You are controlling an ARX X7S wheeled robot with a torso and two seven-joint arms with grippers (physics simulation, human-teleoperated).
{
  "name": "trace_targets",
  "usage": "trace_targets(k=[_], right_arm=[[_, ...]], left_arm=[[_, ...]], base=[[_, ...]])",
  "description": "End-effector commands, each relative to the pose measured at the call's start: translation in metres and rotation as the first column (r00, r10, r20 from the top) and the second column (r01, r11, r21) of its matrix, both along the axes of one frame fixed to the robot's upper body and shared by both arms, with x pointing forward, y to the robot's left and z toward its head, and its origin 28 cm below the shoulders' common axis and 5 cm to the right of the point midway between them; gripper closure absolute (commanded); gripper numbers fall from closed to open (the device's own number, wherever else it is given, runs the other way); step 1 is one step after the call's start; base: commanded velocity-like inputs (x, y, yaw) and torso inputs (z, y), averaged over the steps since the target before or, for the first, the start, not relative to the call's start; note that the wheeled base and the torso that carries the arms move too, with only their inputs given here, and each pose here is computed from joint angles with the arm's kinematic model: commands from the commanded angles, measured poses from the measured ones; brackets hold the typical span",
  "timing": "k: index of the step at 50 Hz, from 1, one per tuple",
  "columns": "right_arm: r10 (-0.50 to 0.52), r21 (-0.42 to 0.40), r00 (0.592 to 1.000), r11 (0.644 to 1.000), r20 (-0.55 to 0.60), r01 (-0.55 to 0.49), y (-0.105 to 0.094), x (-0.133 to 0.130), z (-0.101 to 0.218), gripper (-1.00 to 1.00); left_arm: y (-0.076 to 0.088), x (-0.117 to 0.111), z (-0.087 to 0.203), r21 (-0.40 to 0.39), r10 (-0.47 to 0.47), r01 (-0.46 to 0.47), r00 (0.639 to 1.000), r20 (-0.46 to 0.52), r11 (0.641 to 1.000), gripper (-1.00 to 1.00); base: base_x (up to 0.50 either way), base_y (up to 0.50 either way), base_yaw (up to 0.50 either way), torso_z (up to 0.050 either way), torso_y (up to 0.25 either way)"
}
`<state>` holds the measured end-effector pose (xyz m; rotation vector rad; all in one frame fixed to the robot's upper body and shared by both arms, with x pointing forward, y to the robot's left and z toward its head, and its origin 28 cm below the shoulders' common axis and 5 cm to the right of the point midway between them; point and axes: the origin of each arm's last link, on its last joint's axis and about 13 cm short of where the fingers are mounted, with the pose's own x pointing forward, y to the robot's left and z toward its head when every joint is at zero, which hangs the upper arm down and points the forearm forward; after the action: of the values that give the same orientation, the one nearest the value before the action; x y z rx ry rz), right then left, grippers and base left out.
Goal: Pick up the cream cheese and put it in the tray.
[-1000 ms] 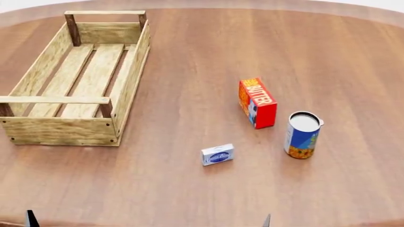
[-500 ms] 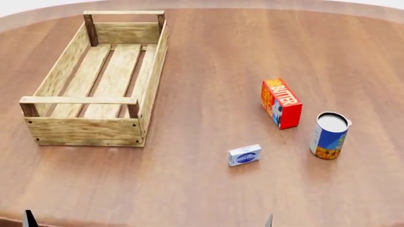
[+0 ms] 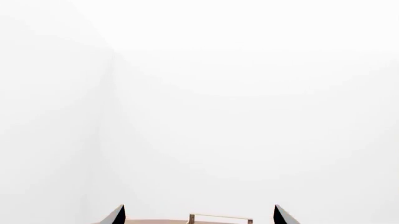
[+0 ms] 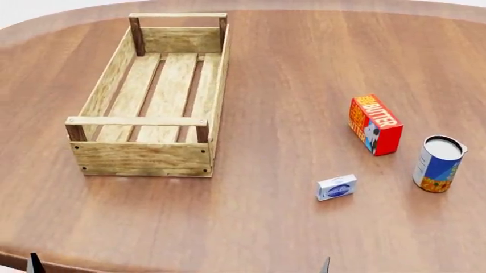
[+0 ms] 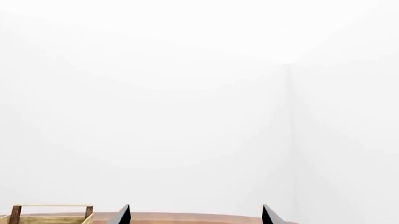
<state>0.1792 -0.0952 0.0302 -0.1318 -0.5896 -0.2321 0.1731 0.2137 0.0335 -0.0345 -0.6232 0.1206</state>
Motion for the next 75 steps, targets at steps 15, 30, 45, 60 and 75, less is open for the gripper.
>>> trace_targets(k=[15,30,45,60,75], right_arm=[[-0.006,-0.003,1.000,1.000,-0.007,0.006,0.0004,0.0007,-0.0003,-1.00],[-0.007,0.003,1.000,1.000,-0.012,0.007,0.0003,0.0007,-0.0001,-1.00],[-0.003,0.007,1.000,1.000,-0.019,0.003,0.0000,0.0015,-0.0003,-1.00],[0.003,0.017,1.000,1.000,-0.024,-0.003,-0.0003,0.0022,-0.0005,-1.00],[0.009,0.021,1.000,1.000,-0.028,-0.008,-0.0004,0.0023,-0.0006,-1.00]], left_arm=[[0.0000,0.0000,-0.0002,0.000,0.000,0.000,1.000,0.001,1.000,-1.00],[-0.0002,0.0000,-0.0004,0.002,-0.003,0.003,1.000,-0.005,1.000,-1.00],[-0.0003,0.0005,-0.0007,0.002,-0.003,0.003,1.000,-0.010,1.000,-1.00],[-0.0005,0.0004,-0.0011,0.004,-0.004,0.005,1.000,-0.010,1.000,-1.00],[-0.0002,0.0006,-0.0012,0.002,-0.004,0.004,1.000,-0.010,1.000,-1.00]], base=[[0.00,0.26,0.00,0.000,0.000],[0.03,0.26,0.00,0.000,0.000],[0.09,0.26,0.00,0.000,0.000],[0.15,0.19,0.00,0.000,0.000],[0.18,0.11,0.00,0.000,0.000]])
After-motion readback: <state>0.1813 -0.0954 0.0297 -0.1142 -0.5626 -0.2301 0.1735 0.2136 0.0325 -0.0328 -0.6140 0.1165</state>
